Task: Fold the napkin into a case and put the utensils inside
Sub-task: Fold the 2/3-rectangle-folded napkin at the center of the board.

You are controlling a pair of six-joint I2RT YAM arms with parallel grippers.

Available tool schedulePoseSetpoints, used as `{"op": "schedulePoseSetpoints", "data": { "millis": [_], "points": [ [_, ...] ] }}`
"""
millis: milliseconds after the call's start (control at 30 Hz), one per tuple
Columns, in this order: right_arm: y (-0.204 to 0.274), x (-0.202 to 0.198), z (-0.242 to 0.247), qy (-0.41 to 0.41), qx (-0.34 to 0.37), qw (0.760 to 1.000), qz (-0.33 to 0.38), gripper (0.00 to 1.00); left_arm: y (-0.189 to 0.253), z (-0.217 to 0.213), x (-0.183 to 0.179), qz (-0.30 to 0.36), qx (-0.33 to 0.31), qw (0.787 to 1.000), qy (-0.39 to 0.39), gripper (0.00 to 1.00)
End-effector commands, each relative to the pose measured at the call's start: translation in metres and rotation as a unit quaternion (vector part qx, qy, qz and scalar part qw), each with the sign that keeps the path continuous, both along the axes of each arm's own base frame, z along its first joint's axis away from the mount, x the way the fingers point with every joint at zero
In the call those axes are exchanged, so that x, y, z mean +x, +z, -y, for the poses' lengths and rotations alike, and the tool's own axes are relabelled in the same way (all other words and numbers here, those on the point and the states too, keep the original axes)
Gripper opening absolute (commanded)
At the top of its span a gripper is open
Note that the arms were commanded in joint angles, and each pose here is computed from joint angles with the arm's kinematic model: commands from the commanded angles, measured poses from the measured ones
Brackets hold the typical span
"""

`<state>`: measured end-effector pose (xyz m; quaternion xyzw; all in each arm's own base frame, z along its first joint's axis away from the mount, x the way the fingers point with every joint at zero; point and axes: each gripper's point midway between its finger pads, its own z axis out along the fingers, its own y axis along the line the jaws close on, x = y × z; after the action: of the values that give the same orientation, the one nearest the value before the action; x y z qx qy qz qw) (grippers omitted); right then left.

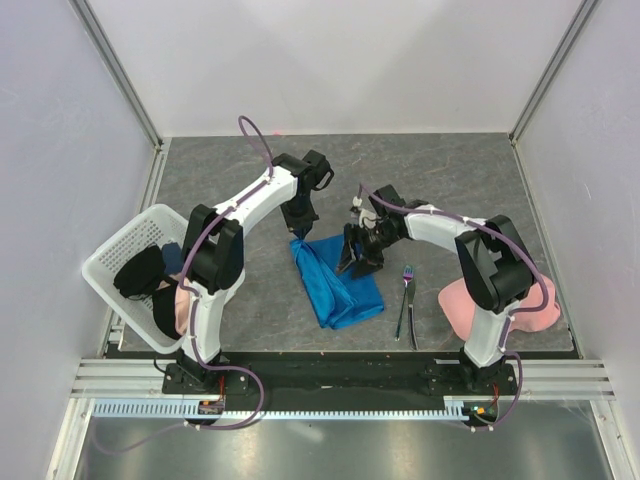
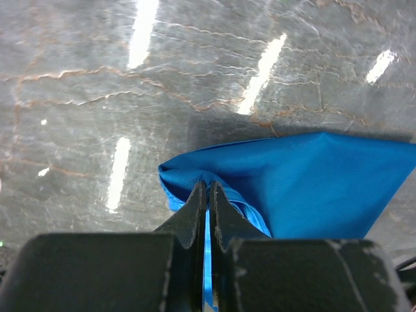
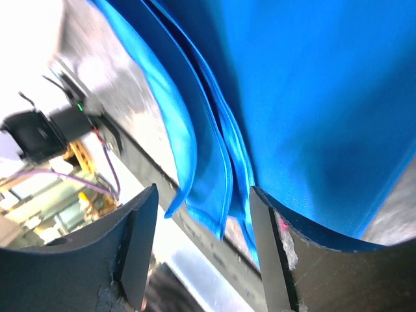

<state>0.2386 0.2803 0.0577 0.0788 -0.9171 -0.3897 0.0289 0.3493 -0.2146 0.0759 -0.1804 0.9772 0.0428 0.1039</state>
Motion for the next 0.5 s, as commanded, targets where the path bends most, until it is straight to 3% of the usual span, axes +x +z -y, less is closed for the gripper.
{"op": "schedulePoseSetpoints", "data": {
  "millis": [0, 67, 267, 400, 467],
  "points": [
    [0.005, 0.036, -0.011, -0.018, 0.008, 0.999, 0.031, 0.65, 0.009, 0.019, 0.004, 0.018, -0.052, 0.996, -0.066, 0.02],
    [-0.007, 0.047, -0.011, -0.03, -0.01, 0.999, 0.039, 0.61, 0.008, 0.026, 0.007, 0.02, -0.067, 0.994, -0.082, 0.02],
    [-0.026, 0.056, -0.016, -0.086, -0.009, 0.996, 0.023, 0.26, 0.001, 0.041, 0.014, 0.017, -0.093, 0.99, -0.101, 0.02],
    [-0.042, 0.049, -0.013, -0.102, -0.013, 0.995, 0.006, 0.22, -0.006, 0.048, 0.016, 0.011, -0.103, 0.988, -0.113, 0.02],
    [-0.046, 0.047, -0.013, -0.103, -0.013, 0.995, 0.003, 0.21, -0.009, 0.052, 0.013, 0.003, -0.112, 0.986, -0.124, 0.07]
  ]
}}
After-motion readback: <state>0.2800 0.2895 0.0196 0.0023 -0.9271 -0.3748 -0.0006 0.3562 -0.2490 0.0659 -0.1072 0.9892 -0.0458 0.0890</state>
